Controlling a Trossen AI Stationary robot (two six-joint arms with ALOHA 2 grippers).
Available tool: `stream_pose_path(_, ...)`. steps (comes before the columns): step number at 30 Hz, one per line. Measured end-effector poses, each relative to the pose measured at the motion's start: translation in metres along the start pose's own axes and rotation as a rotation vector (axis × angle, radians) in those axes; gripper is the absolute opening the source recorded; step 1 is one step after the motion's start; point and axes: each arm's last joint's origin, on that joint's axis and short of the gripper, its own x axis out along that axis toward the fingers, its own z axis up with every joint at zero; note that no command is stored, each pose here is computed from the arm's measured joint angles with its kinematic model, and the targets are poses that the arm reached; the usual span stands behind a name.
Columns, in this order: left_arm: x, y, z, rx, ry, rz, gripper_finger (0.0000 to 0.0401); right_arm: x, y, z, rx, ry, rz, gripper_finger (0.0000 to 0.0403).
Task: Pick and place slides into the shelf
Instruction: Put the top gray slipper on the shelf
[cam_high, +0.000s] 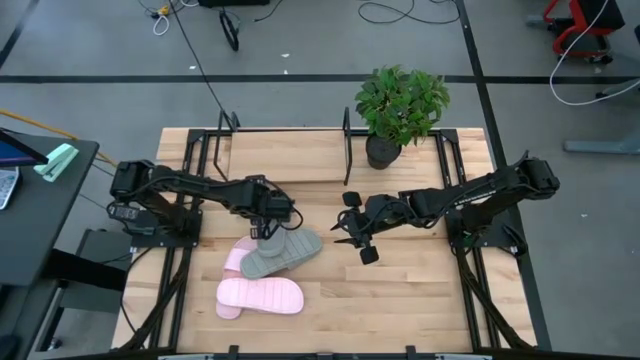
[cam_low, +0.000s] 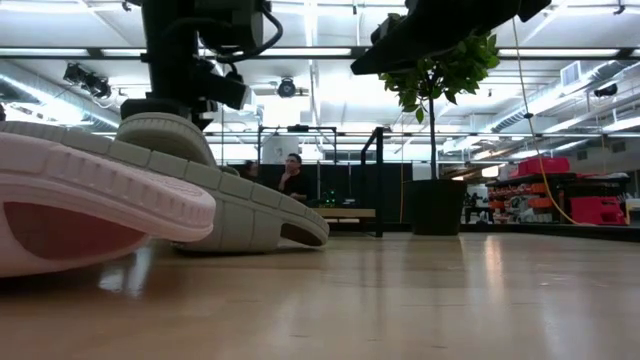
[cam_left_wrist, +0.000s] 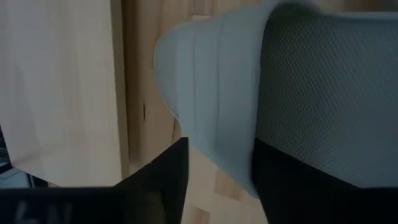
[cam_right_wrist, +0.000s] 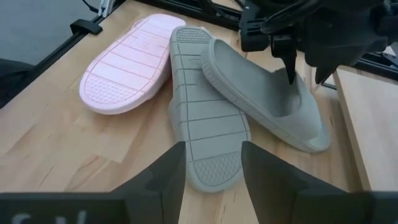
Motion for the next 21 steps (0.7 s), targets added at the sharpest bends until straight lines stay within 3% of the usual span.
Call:
stream_pose_path(9,0.001,0.000,0.000,-0.037,0.003,0.001,0.0016,0.000,0.000,0.000,0.008,0.000,0.000,0.0158)
stream_pose_path(15,-0.002,0.000,-0.002,-0.055,0.029,0.002,0.0022,0.000,0.000,0.000,0.049,0.000,-0.001,0.0158)
stream_pose_path(21,-0.027,-0.003,-0.003,-0.034,0.076,-0.016,0.0013,0.000,0.000,0.000,0.049,0.001,-0.001,0.0158)
